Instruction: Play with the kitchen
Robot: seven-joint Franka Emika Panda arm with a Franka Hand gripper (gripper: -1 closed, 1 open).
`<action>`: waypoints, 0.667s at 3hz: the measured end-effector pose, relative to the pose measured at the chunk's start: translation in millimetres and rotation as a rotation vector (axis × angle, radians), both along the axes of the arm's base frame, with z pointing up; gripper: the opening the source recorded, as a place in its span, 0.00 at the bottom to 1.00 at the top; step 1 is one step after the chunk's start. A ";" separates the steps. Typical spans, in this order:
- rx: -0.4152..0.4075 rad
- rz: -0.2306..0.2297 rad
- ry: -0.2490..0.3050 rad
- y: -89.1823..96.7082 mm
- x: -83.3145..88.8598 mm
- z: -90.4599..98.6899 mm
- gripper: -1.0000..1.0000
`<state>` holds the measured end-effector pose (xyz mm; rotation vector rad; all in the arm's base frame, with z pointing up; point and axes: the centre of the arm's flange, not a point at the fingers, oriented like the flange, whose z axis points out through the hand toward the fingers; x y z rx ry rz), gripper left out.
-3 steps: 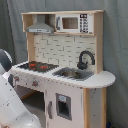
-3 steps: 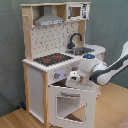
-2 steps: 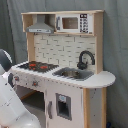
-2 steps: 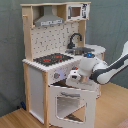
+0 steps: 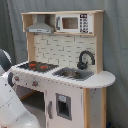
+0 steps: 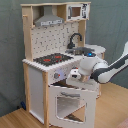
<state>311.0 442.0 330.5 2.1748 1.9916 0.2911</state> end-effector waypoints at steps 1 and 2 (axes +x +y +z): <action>-0.024 -0.013 -0.015 -3.4 -1.6 10.4 1.00; -0.073 -0.032 -0.046 -12.0 2.8 21.2 1.00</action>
